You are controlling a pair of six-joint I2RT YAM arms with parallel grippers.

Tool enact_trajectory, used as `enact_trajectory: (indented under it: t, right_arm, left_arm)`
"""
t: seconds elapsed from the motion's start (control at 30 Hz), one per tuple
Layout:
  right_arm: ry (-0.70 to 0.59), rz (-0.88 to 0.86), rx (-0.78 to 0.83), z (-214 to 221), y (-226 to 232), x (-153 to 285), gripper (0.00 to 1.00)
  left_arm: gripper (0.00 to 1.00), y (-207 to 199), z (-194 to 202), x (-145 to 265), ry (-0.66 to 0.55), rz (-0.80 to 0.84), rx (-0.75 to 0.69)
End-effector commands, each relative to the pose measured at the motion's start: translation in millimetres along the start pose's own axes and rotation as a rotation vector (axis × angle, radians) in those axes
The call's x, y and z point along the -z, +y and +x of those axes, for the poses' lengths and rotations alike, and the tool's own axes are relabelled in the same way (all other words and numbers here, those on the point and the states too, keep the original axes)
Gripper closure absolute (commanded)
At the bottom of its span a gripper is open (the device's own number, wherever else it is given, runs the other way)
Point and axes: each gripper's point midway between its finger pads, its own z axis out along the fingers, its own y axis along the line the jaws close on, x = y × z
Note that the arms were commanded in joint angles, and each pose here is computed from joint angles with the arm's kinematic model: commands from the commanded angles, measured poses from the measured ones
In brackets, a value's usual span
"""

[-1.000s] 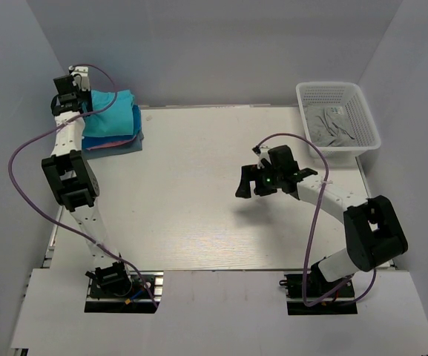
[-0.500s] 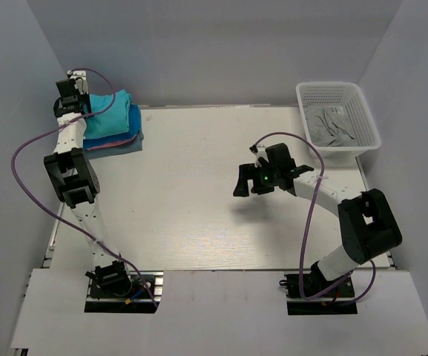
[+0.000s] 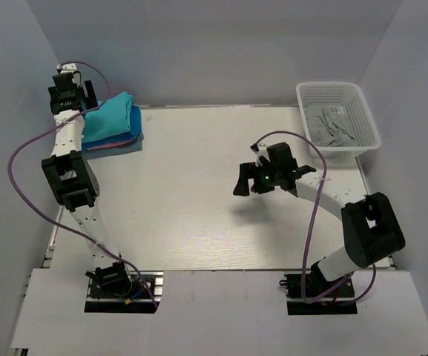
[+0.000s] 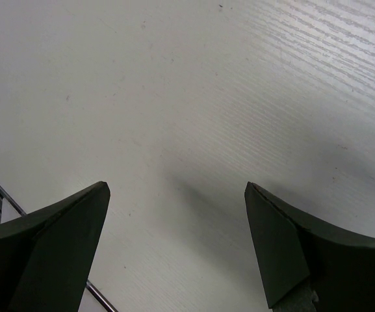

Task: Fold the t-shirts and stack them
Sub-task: Put the neatly folded tshirt into the corner of the board with the left arm

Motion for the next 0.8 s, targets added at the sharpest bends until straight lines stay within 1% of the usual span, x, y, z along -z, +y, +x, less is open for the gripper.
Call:
enact_trajectory:
  t: [0.0,0.03,0.07,0.1,0.13,0.17,0.2,0.23,0.27,0.3,0.33,0.37,0.4,0.43,0.47,0.5,0.53,0.57,0.6,0.63,0.67,0.7,0.73,0.77]
  right_arm:
    - [-0.115,-0.037,0.047,-27,17,17,0.1]
    - [-0.118,-0.02,0.038,-24,13,18,0.1]
    - [-0.152,-0.015,0.032,-30,16,24,0.1]
    - [-0.175,-0.015,0.034,-34,17,26,0.1]
    - [-0.168,-0.01,0.024,-26,13,25,0.1]
    - [-0.216,-0.022,0.04,-35,19,32,0.1]
    - [-0.212,-0.021,0.031,-30,19,32,0.1]
    - [-0.217,-0.017,0.019,-29,19,33,0.1]
    - [-0.222,-0.012,0.004,-26,18,35,0.1]
    - [-0.221,-0.005,-0.014,-20,16,36,0.1]
    - [-0.237,0.007,-0.017,-21,15,40,0.1]
    - [-0.246,0.017,-0.04,-15,11,38,0.1]
    - [-0.273,0.014,-0.031,-18,13,44,0.1]
    - [-0.303,0.019,-0.03,-20,15,51,0.1]
    - [-0.291,0.031,-0.045,-9,9,49,0.1]
    - [-0.332,0.021,-0.027,-14,15,59,0.1]
    - [-0.338,0.023,-0.031,-11,15,61,0.1]
    - [-0.324,0.029,-0.052,1,11,59,0.1]
    - [-0.353,0.024,-0.048,0,14,67,0.1]
    - [-0.359,0.059,-0.07,6,4,66,0.1]
    - [-0.352,0.064,-0.089,14,1,64,0.1]
    - [-0.394,0.059,-0.08,9,4,70,0.1]
    - [-0.386,0.064,-0.083,18,0,68,0.1]
    - [-0.409,0.051,-0.071,16,3,70,0.1]
  left_arm:
    - [0.0,1,-89,83,-0.176,0.057,0.114]
    - [0.0,-6,-86,90,-0.165,0.077,0.129]
    - [0.0,-6,-99,113,-0.193,0.1,0.177]
    - [0.0,-16,-83,118,-0.157,0.124,0.19]
    - [0.0,-24,-86,129,-0.177,0.133,0.227]
    - [0.0,-31,-85,142,-0.186,0.153,0.281]
    - [0.0,-40,-70,164,-0.175,0.192,0.297]
    - [0.0,-62,-73,180,-0.21,0.27,0.317]
    - [0.0,-74,-65,193,-0.204,0.313,0.353]
    - [0.0,-87,-27,194,-0.128,0.326,0.367]
    - [0.0,-94,-25,220,-0.143,0.367,0.386]
    - [0.0,-113,-11,235,-0.118,0.41,0.382]
    - [0.0,-125,35,236,-0.024,0.418,0.419]
    - [0.0,-135,53,247,-0.002,0.456,0.421]
    - [0.0,-144,88,264,0.024,0.501,0.399]
    - [0.0,-145,104,270,0.039,0.501,0.41]
    - [0.0,-146,123,275,0.061,0.504,0.402]
    - [0.0,-145,147,284,0.085,0.51,0.39]
    - [0.0,-142,158,288,0.102,0.505,0.386]
    - [0.0,-143,166,294,0.121,0.51,0.385]
    - [0.0,-140,184,297,0.156,0.5,0.377]
    - [0.0,-136,180,307,0.122,0.504,0.38]
    - [0.0,-131,180,309,0.102,0.492,0.384]
    - [0.0,-131,186,311,0.089,0.495,0.383]
